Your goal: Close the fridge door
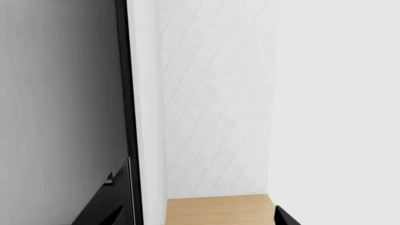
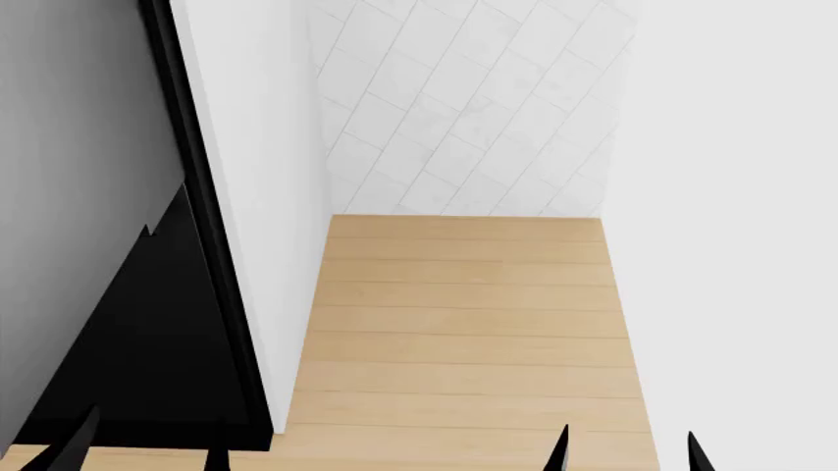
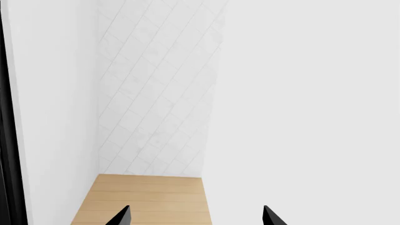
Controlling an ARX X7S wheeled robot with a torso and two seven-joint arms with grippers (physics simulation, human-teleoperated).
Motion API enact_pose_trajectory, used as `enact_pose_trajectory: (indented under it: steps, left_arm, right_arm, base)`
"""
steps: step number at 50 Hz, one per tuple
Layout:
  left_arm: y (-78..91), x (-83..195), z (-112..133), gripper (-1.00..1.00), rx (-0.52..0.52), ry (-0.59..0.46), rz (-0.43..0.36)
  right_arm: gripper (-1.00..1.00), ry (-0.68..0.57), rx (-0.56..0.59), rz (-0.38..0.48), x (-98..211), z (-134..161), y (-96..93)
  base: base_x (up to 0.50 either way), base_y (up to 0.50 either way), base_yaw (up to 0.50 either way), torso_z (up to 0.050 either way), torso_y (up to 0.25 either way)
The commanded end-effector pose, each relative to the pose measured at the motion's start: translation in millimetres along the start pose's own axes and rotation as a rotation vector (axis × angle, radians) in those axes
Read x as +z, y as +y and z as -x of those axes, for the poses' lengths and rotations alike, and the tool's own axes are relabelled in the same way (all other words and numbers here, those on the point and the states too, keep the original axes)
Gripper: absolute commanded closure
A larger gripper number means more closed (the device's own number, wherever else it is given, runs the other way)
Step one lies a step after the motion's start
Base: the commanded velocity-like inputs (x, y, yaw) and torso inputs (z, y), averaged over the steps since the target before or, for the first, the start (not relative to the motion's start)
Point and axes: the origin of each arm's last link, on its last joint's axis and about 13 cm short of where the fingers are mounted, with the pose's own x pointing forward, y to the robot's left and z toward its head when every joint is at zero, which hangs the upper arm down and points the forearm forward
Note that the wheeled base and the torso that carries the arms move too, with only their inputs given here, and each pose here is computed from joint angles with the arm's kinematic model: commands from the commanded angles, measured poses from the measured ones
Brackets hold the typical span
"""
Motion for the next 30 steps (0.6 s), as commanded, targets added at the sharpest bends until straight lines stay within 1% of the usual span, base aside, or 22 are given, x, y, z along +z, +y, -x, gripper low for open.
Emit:
enact_pose_trajectory:
  steps: [1, 6, 16, 21, 27, 30]
  left_arm:
    - [2.9, 6.2, -1.8, -1.0, 0.033, -0.031, 0.012]
    - [2.6, 11.3, -1.5, -1.0, 0.034, -0.037, 0.017]
    - [2.2, 17.3, -1.4, -1.0, 0.032, -0.03, 0.006]
    - [2.8, 17.4, -1.1, -1.0, 0.033, -0.024, 0.007]
    - [3.4, 25.9, -1.9, -1.0, 0.036, -0.035, 0.008]
    - [4.2, 29.1, -2.4, -1.0, 0.037, -0.04, 0.017]
  right_arm:
    - [-1.0, -0.006, 0.007, -0.001, 3.0, 0.2, 1.2]
    - [-1.0, -0.001, 0.003, -0.034, 4.7, 0.6, 1.1]
    - [-1.0, 0.024, -0.009, -0.025, 7.9, -1.1, 1.4]
    - [-1.0, 0.024, 0.003, -0.016, 9.2, -0.9, 2.3]
    - [-1.0, 0.015, 0.006, -0.014, 14.9, -2.5, 1.6]
    - [-1.0, 0.007, 0.006, 0.002, 17.6, -2.9, 2.2]
  base:
    - [0.33, 0.0, 0.0, 0.05, 0.0]
    - [0.0, 0.0, 0.0, 0.05, 0.0]
    - [0.0, 0.0, 0.0, 0.05, 0.0]
    - [0.48, -0.08, 0.0, 0.05, 0.0]
    - [0.5, -0.08, 0.0, 0.05, 0.0]
    - [0.5, -0.08, 0.0, 0.05, 0.0]
